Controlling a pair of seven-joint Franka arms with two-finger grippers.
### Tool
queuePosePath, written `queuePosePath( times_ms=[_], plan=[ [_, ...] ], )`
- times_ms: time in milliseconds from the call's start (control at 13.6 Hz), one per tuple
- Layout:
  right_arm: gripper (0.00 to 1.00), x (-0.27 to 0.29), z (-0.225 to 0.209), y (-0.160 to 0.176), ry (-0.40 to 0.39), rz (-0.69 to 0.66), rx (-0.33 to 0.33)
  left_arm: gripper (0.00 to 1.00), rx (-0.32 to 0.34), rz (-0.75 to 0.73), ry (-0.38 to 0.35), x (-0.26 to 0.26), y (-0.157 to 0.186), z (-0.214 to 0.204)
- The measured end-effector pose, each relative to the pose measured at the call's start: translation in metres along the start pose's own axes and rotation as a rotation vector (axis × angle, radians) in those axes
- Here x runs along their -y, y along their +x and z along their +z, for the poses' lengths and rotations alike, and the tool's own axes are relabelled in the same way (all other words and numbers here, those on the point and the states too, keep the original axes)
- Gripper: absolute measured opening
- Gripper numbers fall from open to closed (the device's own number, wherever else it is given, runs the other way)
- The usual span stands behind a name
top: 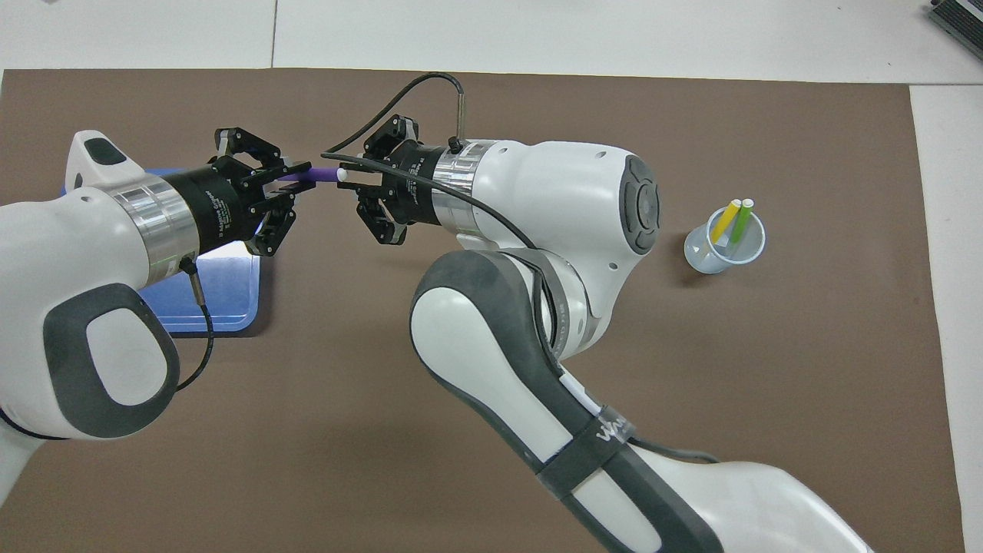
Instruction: Right arm passes pens to left for tray arrangement
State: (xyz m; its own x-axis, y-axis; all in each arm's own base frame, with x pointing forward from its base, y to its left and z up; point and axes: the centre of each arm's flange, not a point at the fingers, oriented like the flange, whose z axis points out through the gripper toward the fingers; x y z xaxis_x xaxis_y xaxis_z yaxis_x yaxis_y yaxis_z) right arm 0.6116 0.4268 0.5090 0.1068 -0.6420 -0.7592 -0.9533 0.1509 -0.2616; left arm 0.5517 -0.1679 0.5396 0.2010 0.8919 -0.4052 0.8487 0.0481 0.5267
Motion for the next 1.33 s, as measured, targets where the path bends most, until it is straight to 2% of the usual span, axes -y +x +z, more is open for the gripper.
queuePosePath(
  times_ms=[295,369,516,811,885,1032,1327],
  plan=[
    [0.17,0.0,0.0,0.0,0.0,0.0,0.0,0.18,0.0,0.003,0.0,0.0,0.0,0.0],
    [0.23,0.0,0.001,0.001,-0.005,0.001,-0.001,0.18,0.0,0.003,-0.005,-0.002,0.0,-0.002],
    [0.47,-0.001,0.001,0.002,-0.014,0.002,-0.005,0.18,0.002,0.045,-0.002,-0.007,0.003,-0.007],
    [0.57,-0.001,0.002,0.004,-0.027,-0.016,-0.022,0.18,0.021,0.206,0.13,-0.01,0.04,-0.018],
    [0.61,-0.003,0.003,0.005,-0.048,-0.05,-0.049,0.18,0.033,0.263,0.161,-0.009,0.049,-0.021],
    [0.6,-0.01,0.006,0.006,-0.116,-0.143,-0.118,0.18,0.061,0.417,0.204,-0.005,0.061,-0.025],
    [0.59,-0.022,0.0,0.015,-0.304,-0.365,-0.229,0.18,0.107,0.701,0.239,0.001,0.087,-0.031]
  ],
)
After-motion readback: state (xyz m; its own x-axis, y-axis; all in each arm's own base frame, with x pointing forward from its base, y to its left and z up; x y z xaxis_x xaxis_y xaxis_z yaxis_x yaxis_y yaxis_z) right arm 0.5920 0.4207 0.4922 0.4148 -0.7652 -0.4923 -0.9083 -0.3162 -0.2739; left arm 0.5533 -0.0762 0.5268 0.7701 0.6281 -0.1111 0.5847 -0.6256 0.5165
